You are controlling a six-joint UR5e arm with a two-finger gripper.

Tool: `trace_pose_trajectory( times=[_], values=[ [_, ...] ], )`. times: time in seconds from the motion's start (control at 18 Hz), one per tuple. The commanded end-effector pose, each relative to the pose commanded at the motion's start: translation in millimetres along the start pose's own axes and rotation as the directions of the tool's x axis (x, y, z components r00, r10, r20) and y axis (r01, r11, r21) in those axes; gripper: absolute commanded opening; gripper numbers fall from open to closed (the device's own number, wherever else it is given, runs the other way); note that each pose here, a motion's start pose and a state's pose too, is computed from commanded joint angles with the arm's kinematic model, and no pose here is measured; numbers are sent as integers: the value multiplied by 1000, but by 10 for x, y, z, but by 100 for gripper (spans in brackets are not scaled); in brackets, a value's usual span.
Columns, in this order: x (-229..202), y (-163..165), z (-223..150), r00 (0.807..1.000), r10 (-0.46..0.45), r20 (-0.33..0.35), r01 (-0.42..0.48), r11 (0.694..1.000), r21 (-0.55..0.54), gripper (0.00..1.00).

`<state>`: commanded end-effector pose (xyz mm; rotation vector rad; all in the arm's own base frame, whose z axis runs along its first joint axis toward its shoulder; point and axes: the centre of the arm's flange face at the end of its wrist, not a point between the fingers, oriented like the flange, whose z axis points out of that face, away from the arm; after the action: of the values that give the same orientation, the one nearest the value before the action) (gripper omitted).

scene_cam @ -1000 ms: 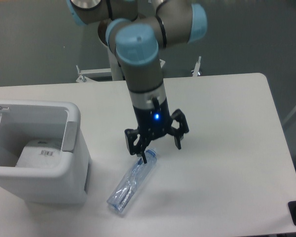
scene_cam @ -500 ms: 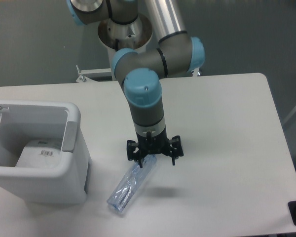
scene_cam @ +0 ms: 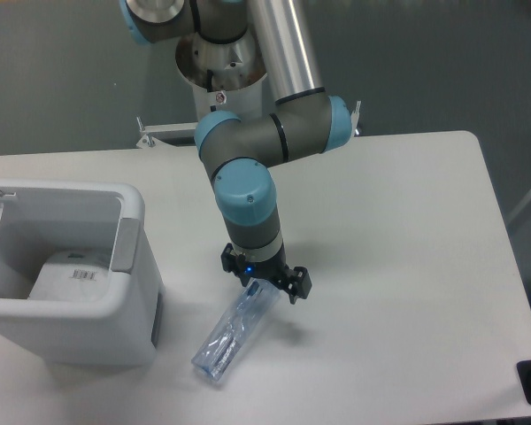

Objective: Place the trash in the trash can
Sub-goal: 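Lower the gripper and close it around the bottle's middle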

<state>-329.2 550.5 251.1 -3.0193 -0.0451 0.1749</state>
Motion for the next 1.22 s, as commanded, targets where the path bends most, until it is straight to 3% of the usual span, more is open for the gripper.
trace_pose_trajectory(
  times=[0.17,0.61,1.22],
  values=[
    [153,108,129,999,26,-22,-27,999,-29,100],
    [55,-497,277,1000,28,-2,-28,999,21,100],
    [256,-645,551,998,45,-31,-45,999,1,100]
  ],
)
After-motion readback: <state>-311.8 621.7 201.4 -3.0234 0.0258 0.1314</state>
